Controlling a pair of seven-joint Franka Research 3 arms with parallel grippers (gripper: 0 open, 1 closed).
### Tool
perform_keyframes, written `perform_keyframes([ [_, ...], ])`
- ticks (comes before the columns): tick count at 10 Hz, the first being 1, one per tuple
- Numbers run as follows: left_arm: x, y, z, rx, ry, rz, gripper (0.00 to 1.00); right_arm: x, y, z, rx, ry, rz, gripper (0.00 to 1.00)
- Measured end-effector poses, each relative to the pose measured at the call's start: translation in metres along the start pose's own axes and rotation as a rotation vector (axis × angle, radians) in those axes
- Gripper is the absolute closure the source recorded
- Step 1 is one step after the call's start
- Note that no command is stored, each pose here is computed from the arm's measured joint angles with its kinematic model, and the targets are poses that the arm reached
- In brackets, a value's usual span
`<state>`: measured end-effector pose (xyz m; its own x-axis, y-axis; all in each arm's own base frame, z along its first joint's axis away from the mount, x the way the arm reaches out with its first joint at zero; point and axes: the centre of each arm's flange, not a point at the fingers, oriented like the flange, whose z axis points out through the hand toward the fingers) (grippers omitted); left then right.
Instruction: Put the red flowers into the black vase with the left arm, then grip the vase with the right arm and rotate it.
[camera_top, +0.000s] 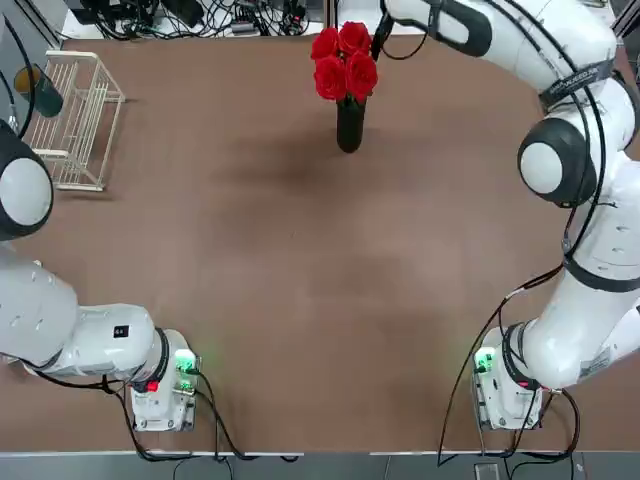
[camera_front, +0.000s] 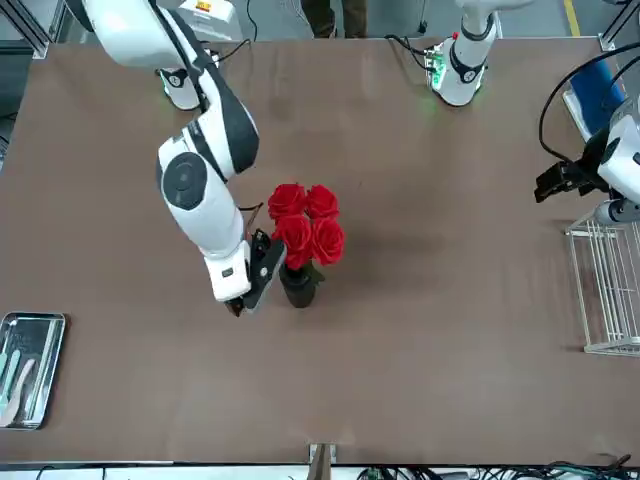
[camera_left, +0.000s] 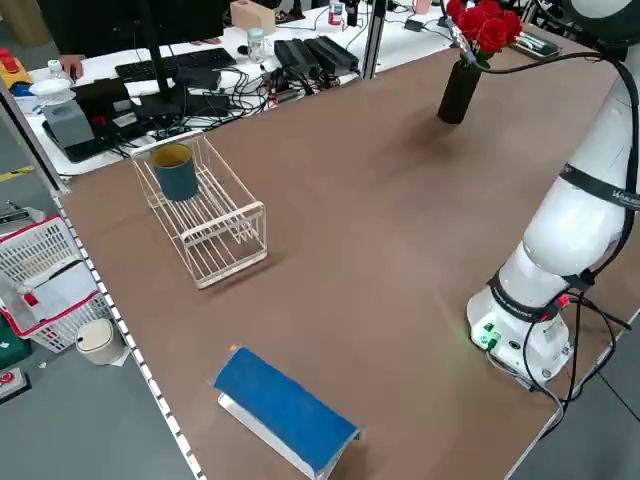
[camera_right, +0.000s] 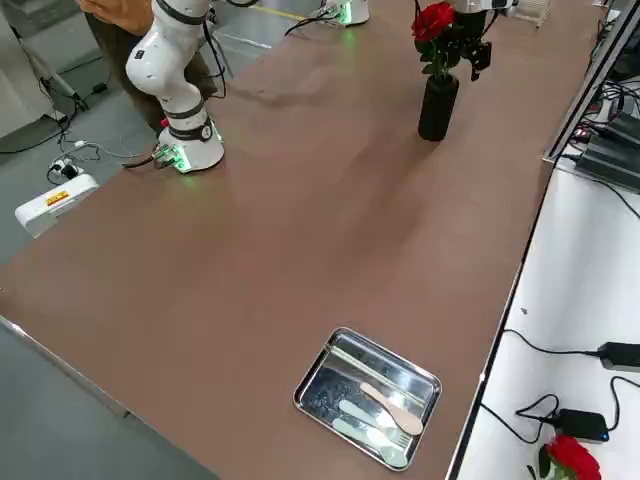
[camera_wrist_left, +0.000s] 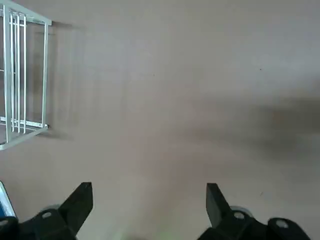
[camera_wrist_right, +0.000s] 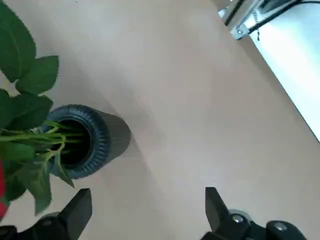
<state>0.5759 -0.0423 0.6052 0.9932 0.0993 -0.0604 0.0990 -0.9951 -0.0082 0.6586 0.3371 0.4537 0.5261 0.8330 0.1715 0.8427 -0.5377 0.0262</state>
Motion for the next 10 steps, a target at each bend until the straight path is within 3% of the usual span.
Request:
perform_keyframes([
  [3,0.0,0.0,-0.001,-0.001,0.004,0.0,0.0,-0.037,0.032,-0.049,0.003,-0.043,0.092,0.0],
  [5,0.001,0.0,-0.001,-0.001,0.005,-0.001,0.0,-0.087,0.073,-0.094,0.003,-0.071,0.217,0.0],
  [10,0.001,-0.001,-0.002,-0.001,0.007,-0.001,0.0,-0.204,0.098,-0.179,-0.033,-0.105,0.669,0.0],
])
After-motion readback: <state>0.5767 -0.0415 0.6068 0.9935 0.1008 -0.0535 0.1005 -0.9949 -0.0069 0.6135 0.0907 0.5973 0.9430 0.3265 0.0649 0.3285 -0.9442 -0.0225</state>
